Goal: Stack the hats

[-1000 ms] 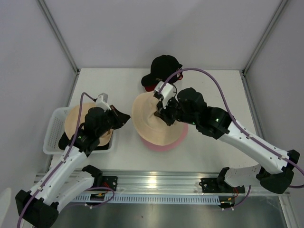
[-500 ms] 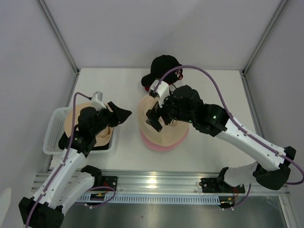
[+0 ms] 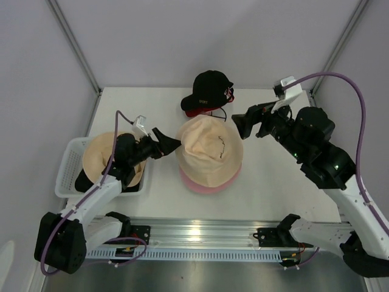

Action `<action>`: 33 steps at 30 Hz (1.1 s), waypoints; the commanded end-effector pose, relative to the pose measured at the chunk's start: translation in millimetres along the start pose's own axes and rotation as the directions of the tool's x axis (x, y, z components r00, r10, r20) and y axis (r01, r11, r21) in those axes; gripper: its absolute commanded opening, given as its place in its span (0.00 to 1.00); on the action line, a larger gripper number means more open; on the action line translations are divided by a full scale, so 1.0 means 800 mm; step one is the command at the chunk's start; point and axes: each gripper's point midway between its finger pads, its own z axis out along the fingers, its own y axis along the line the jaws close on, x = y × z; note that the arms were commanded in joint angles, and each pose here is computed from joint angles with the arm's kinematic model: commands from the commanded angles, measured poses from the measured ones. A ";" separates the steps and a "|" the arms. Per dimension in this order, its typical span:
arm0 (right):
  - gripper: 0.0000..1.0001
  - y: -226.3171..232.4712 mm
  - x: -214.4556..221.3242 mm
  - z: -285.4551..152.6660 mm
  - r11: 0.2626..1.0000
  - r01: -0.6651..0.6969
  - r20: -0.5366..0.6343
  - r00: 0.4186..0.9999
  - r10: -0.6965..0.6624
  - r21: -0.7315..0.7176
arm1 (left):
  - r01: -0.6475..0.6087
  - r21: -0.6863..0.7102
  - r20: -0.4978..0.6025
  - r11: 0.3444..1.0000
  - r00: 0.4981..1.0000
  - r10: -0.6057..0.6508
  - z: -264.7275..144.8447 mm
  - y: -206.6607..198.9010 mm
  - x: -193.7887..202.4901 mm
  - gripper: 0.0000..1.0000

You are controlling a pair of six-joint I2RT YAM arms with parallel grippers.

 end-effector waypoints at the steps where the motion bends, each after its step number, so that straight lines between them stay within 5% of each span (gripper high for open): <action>1: 0.99 -0.056 0.052 0.027 0.972 -0.195 -0.045 0.978 0.202 0.130 | -0.068 0.167 0.094 0.984 0.994 0.052 -0.001 -0.035 -0.020 0.85; 11: 0.99 -0.093 0.151 0.071 0.819 -0.571 -0.131 0.809 0.573 0.060 | -0.051 0.217 0.126 0.975 0.992 0.024 0.003 -0.026 -0.025 0.84; 18: 0.99 -0.098 0.178 0.086 0.801 -0.594 -0.150 0.787 0.599 0.079 | -0.015 0.208 0.117 0.978 0.993 -0.010 0.016 -0.013 -0.021 0.84; 27: 0.99 -0.110 0.232 0.101 0.778 -0.617 -0.184 0.757 0.627 0.115 | 0.031 0.356 0.088 0.934 0.994 -0.067 0.021 -0.025 -0.008 0.71; 30: 0.98 -0.111 0.237 0.100 0.774 -0.621 -0.185 0.752 0.633 0.123 | 0.053 0.394 0.098 0.918 0.990 -0.099 0.023 -0.024 -0.008 0.59; 33: 0.98 -0.113 0.240 0.097 0.774 -0.618 -0.183 0.752 0.633 0.137 | 0.074 0.382 0.093 0.921 0.989 -0.118 0.027 -0.017 -0.006 0.32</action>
